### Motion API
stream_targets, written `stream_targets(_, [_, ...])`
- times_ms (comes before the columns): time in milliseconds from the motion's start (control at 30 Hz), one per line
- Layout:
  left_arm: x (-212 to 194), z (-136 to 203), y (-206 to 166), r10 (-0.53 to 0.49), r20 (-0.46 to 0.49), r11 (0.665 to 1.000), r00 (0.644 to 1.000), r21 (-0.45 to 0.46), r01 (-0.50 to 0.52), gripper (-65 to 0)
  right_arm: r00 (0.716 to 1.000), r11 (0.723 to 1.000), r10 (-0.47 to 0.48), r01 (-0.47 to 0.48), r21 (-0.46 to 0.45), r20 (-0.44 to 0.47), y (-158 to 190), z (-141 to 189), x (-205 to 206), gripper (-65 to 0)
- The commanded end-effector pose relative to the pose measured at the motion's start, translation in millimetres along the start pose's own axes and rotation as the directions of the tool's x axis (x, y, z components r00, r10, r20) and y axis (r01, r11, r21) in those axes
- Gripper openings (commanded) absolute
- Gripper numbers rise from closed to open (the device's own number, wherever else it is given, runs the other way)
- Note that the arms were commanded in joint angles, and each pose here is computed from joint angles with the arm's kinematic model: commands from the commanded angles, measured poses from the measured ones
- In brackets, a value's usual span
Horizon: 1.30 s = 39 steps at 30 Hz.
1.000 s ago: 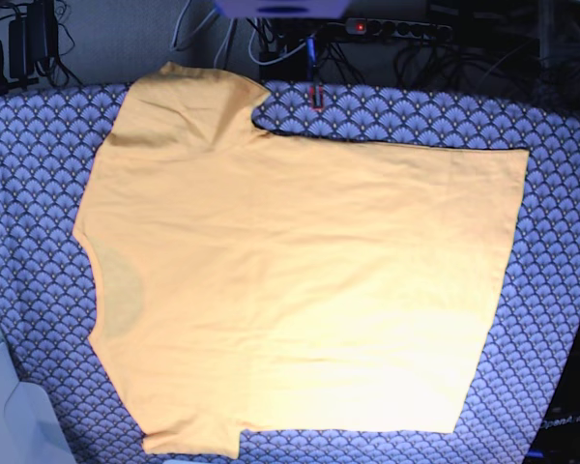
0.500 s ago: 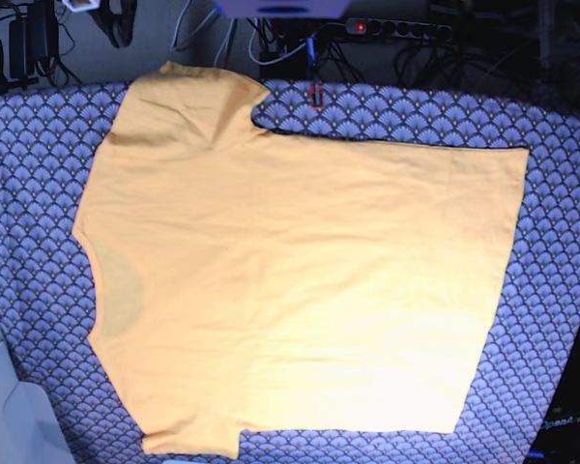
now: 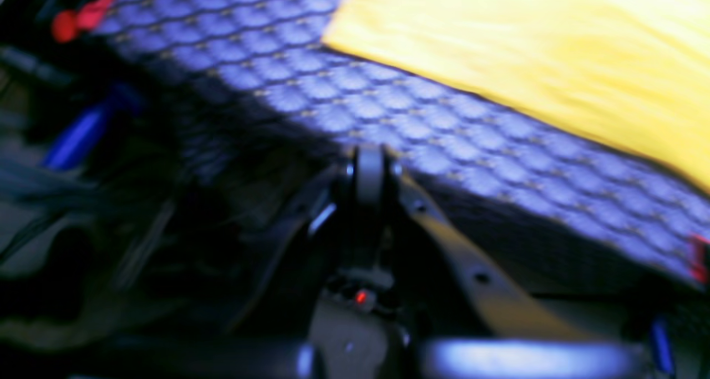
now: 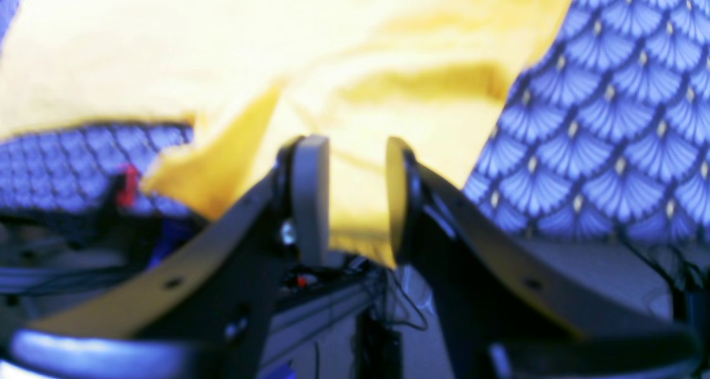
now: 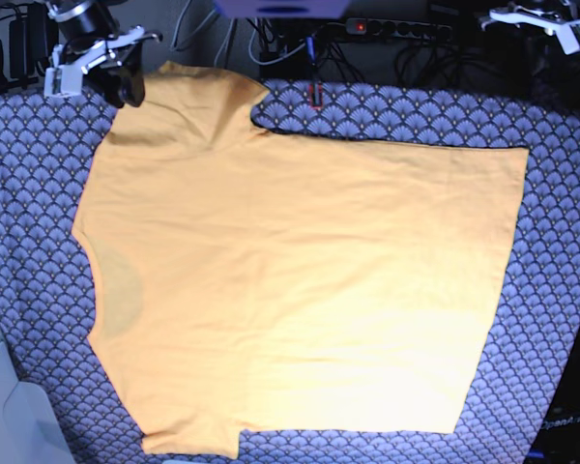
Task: Fold the T-shirt properly
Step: 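Move the right gripper to the shirt corner by the sleeve and grasp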
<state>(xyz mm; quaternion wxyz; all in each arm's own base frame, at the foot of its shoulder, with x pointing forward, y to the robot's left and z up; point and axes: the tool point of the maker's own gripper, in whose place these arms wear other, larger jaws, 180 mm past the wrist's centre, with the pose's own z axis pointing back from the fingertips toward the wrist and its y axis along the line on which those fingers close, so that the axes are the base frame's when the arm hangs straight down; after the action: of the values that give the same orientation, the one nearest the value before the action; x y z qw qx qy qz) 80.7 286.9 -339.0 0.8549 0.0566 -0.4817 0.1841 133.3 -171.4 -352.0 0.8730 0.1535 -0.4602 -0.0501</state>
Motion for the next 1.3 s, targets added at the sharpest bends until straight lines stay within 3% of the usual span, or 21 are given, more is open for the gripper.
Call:
stream_targets(0, [10, -1, 2, 0.004, 0.022, 1.0, 1.0, 0.0, -0.004, -65.0, 1.0, 1.0, 0.006, -0.007, 0.026, 0.029, 1, 1, 12, -44.0])
stream_targets(167, [25, -14, 13, 0.055, 0.015, 0.998, 0.998, 0.031, -0.056, -65.0, 0.999, 0.994, 0.046, -0.046, 0.102, 0.001, 3, -7, 22, -42.3])
stream_targets(500, [40, -24, 40, 0.152, -0.025, 0.985, 0.988, 0.091, -0.149, -65.0, 0.988, 0.994, -0.082, 0.09, 0.062, -0.13, -35, -40, -6, -41.6])
stream_targets(600, [42, -26, 45, 0.172, -0.04, 0.981, 0.984, 0.103, -0.167, -65.0, 0.985, 0.989, -0.075, 0.093, 0.117, -0.153, -33, -47, -19, -41.6])
stream_targets(767, [46, -25, 49, 0.187, -0.032, 0.977, 0.982, 0.11, -0.182, -46.8, 0.974, 0.986, -0.136, 0.151, 0.068, -0.182, -51, -48, -36, -41.6])
stream_targets(867, [43, -22, 51, 0.204, -0.025, 0.972, 0.979, 0.125, -0.2, -39.4, 0.974, 0.988, -0.133, 0.146, 0.057, -0.184, -58, -46, -36, -41.6])
stream_targets(1267, [48, -23, 49, 0.211, -0.005, 0.97, 0.978, 0.125, -0.208, -38.3, 0.976, 0.991, -0.127, 0.132, 0.018, -0.177, -74, -39, -32, -41.6])
